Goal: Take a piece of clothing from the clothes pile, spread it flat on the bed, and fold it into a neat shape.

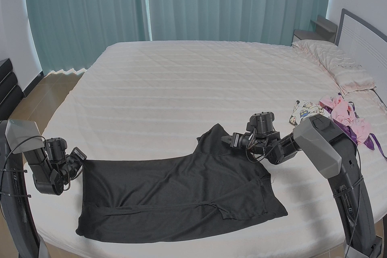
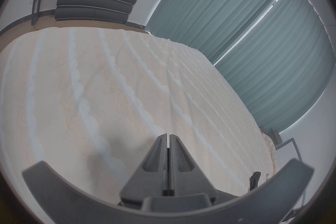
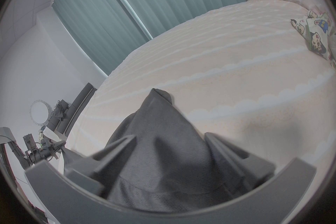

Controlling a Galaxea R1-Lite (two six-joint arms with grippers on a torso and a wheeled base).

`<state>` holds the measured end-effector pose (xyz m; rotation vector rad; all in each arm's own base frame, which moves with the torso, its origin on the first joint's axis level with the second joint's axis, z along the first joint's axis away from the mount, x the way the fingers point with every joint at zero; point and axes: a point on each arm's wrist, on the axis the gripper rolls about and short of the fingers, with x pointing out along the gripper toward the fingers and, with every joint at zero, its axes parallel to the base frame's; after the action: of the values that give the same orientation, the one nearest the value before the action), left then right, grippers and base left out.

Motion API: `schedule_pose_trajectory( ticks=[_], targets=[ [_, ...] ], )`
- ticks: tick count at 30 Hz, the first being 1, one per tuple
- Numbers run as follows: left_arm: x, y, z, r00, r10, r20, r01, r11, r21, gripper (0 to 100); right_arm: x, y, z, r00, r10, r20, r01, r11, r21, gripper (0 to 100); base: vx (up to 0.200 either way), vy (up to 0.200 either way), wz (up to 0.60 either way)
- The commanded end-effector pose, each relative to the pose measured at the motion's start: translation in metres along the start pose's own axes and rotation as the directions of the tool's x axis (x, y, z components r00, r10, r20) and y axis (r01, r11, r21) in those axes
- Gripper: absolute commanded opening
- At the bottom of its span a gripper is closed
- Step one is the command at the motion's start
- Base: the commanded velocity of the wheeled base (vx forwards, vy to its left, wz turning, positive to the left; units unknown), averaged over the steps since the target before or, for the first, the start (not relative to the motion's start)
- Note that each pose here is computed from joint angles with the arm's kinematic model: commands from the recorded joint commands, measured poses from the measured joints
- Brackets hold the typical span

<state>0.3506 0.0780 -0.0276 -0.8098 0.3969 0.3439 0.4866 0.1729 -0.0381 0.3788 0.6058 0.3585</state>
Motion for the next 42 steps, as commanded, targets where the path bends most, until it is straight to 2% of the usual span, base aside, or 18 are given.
schedule_pose_trajectory(
  ticks=[1, 9, 18, 24, 31, 37, 42],
  targets=[
    [0.000, 0.000, 0.000, 1.000, 0.002, 0.000, -0.002, 1.000, -0.001, 0, 0.002, -0.002, -0.001, 1.000, 0.000, 0.002, 0.000, 1.000, 0.004, 0, 0.000, 0.000, 0.00],
    [0.000, 0.000, 0.000, 1.000, 0.000, 0.002, 0.000, 1.000, 0.000, 0, -0.002, -0.005, 0.011, 0.999, -0.020, 0.041, 0.019, 0.999, 0.028, 0, 0.000, 0.000, 0.00],
    [0.000, 0.000, 0.001, 1.000, 0.000, 0.006, 0.000, 1.000, 0.000, 0, -0.017, -0.011, 0.036, 0.994, -0.047, 0.102, 0.040, 0.997, 0.070, 0, 0.000, 0.000, 0.00],
    [0.001, -0.002, 0.004, 1.000, -0.007, 0.015, 0.007, 1.000, 0.000, 0, -0.022, -0.019, 0.039, 0.991, -0.059, 0.117, 0.049, 0.995, 0.087, 0, 0.000, 0.000, 0.00],
    [0.002, -0.004, 0.006, 0.999, -0.025, 0.040, 0.025, 1.000, 0.001, 0, -0.022, -0.018, 0.036, 0.991, -0.054, 0.123, 0.044, 0.996, 0.082, 0, 0.000, 0.000, 0.00],
    [-0.001, -0.004, 0.008, 0.998, -0.030, 0.048, 0.030, 1.000, 0.002, 0, -0.022, -0.009, 0.029, 0.990, -0.035, 0.133, 0.029, 0.998, 0.048, 0, 0.000, 0.000, 0.00],
    [-0.002, -0.005, 0.009, 0.998, -0.030, 0.052, 0.030, 1.000, 0.004, 0, -0.017, -0.009, 0.027, 0.982, -0.046, 0.185, 0.046, 0.999, 0.002, 0, 0.000, 0.000, 0.00]
  ],
)
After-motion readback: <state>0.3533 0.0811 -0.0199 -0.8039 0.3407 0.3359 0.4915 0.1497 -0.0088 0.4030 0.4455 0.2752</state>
